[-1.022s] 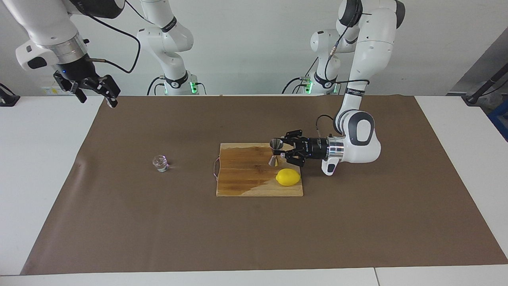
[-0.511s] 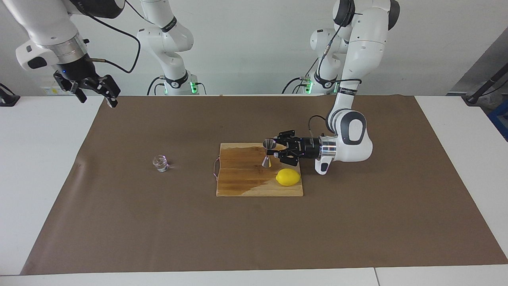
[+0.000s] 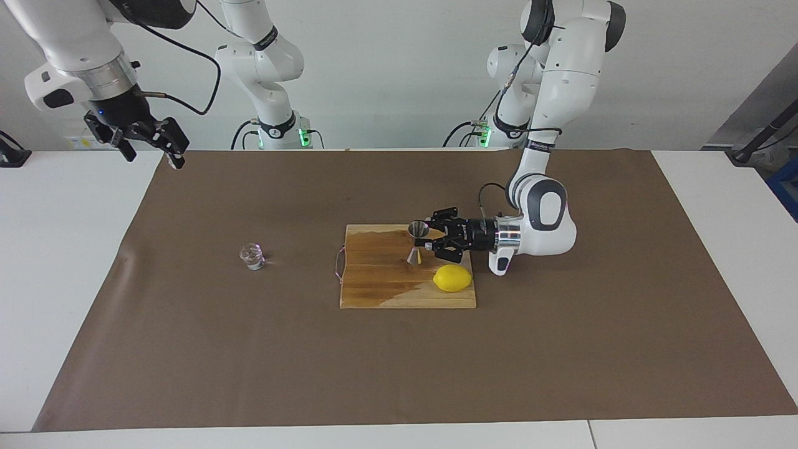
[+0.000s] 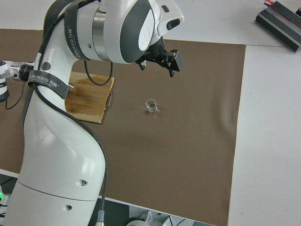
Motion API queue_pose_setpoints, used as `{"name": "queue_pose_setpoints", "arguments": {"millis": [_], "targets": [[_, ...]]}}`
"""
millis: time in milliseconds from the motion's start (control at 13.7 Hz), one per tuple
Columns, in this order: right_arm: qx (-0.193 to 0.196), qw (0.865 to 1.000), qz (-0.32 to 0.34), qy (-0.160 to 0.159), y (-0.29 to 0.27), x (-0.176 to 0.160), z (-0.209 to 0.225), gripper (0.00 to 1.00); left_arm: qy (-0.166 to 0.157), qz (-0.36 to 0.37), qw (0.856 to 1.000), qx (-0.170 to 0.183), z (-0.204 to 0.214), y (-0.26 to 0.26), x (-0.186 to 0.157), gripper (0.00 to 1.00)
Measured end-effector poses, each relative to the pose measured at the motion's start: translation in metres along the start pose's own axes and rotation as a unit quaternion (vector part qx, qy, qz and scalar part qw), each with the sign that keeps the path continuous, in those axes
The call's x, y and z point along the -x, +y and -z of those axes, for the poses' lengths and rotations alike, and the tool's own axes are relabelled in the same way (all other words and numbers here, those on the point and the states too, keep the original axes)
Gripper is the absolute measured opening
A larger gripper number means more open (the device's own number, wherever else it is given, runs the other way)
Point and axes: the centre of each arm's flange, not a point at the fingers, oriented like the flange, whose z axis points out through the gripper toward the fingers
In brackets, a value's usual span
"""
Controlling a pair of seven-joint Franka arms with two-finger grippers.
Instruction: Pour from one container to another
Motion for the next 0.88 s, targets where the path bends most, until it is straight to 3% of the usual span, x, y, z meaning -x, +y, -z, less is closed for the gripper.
{"name": "queue_pose_setpoints", "arguments": {"millis": [876], "targets": [[0.0,1.0,0.0,0.0,0.0,0.0,0.0,1.0,0.007,0.013,1.0,0.005,-0.02,-0.006,-0.032,0.49]]}}
